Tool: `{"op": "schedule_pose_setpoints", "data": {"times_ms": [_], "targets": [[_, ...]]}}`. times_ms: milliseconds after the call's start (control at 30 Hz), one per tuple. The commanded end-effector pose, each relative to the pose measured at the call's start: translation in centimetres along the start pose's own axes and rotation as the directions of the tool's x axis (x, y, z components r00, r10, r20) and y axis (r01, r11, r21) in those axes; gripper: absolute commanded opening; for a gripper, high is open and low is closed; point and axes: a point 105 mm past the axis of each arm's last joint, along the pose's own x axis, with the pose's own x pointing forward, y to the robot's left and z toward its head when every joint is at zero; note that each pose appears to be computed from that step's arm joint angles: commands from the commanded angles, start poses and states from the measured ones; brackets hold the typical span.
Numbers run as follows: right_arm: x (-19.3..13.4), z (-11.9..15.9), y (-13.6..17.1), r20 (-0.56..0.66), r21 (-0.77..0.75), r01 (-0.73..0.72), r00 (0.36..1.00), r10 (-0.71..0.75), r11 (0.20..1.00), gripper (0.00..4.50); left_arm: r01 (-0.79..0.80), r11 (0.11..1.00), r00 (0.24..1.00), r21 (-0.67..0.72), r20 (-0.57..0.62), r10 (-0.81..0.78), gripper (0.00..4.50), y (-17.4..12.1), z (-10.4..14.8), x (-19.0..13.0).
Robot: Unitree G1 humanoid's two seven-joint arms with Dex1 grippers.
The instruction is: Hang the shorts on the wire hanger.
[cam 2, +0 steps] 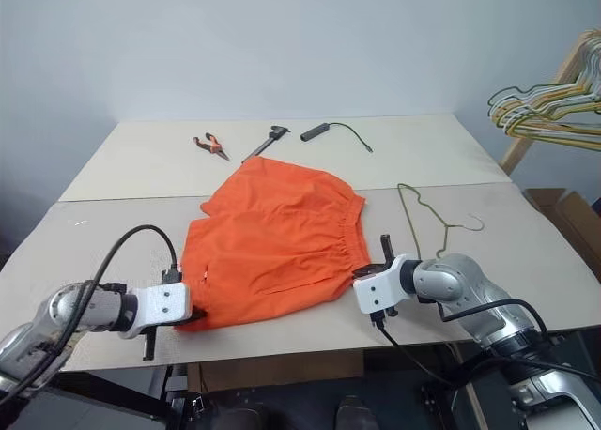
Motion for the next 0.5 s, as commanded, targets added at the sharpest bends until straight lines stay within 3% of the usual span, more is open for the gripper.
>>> {"op": "schedule_pose_setpoints", "data": {"times_ms": [33,267,367,500], "targets": [[-1.0,0.7,-1.7,0.018,-0.024,0.065,0.998,-0.064,0.998,0.00,0.001,1.000,1.000,0.028,0.005,-0.001,0.04,0.5,0.0,-1.4],[-1.2,1.2,-1.1,0.038,-0.013,0.056,0.998,-0.056,0.998,0.00,-0.007,0.999,1.000,0.033,0.017,0.006,0.04,0.8,-0.2,-2.2],[-1.1,1.3,-0.9,0.042,-0.008,0.053,0.998,-0.052,0.999,0.00,0.030,0.997,0.999,0.073,0.022,-0.032,0.61,0.3,0.0,-2.0],[-1.1,1.4,-1.0,0.044,-0.005,0.054,0.998,-0.053,0.999,0.00,0.030,0.991,0.999,0.131,-0.027,-0.026,1.85,-0.4,-0.6,-0.9]]}}
